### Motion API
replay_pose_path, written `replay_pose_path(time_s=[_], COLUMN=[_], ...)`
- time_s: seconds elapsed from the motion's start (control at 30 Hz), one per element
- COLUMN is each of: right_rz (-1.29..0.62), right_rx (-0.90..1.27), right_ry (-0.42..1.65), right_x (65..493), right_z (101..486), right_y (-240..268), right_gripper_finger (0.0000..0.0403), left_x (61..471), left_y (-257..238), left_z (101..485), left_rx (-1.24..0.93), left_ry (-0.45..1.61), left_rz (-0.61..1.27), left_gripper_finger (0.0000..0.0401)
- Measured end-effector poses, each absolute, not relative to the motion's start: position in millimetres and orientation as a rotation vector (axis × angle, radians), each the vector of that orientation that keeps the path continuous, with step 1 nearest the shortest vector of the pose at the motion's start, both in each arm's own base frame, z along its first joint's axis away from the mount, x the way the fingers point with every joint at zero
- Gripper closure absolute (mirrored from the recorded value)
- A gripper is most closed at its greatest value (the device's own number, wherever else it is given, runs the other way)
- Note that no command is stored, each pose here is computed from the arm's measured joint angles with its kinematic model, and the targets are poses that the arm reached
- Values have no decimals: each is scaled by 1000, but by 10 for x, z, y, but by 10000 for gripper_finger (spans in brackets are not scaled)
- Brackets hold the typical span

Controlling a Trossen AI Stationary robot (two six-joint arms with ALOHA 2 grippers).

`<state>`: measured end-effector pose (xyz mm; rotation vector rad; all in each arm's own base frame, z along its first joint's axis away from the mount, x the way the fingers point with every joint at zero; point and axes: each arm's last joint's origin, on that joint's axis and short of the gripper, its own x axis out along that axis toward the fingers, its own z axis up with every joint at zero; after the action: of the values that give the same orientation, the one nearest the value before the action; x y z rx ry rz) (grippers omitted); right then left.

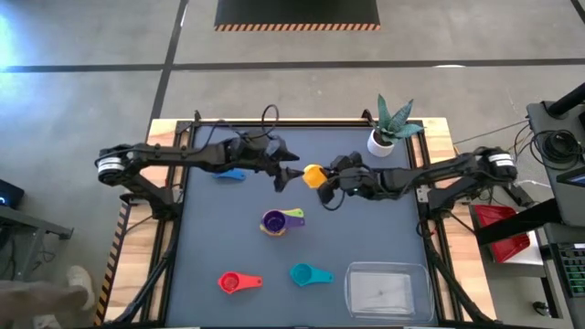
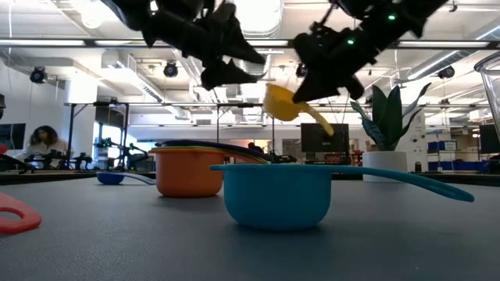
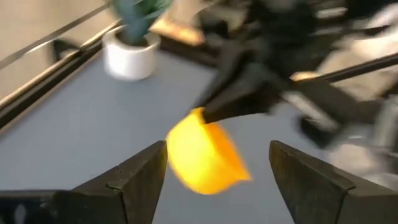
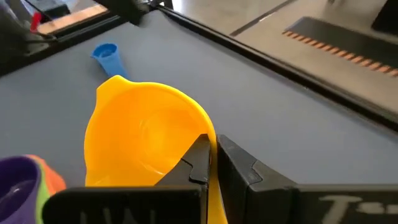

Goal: Nest measuring cups in basket
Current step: Stack the yellow measuring cup on top of the purple measuring cup

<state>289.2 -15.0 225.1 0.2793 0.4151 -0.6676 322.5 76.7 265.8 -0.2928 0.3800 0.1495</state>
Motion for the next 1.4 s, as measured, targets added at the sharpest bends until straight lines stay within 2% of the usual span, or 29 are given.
replay_pose_path(time_s=[0.13, 0.67, 0.77, 1.13, 1.27, 1.4], right_rz=[-698, -717, -713, -639, -606, -607], right_rx=[218, 81, 80, 129, 107, 74], right_ry=[452, 540, 542, 526, 528, 555], right_x=[3101, 3599, 3612, 3648, 3643, 3565], right_z=[2314, 2535, 2549, 2568, 2592, 2645], right_y=[-159, -160, -159, -136, -129, -130], right_gripper_finger=[394, 394, 394, 392, 377, 340], left_x=[3230, 3180, 3170, 3148, 3141, 3103], left_y=[810, 838, 844, 845, 831, 820], left_z=[2650, 2550, 2538, 2521, 2540, 2561], left_rx=[-310, -389, -389, -370, -376, -386], left_ry=[458, 554, 567, 634, 667, 732], left_rz=[274, 277, 281, 303, 282, 286], left_gripper_finger=[139, 188, 218, 384, 395, 399])
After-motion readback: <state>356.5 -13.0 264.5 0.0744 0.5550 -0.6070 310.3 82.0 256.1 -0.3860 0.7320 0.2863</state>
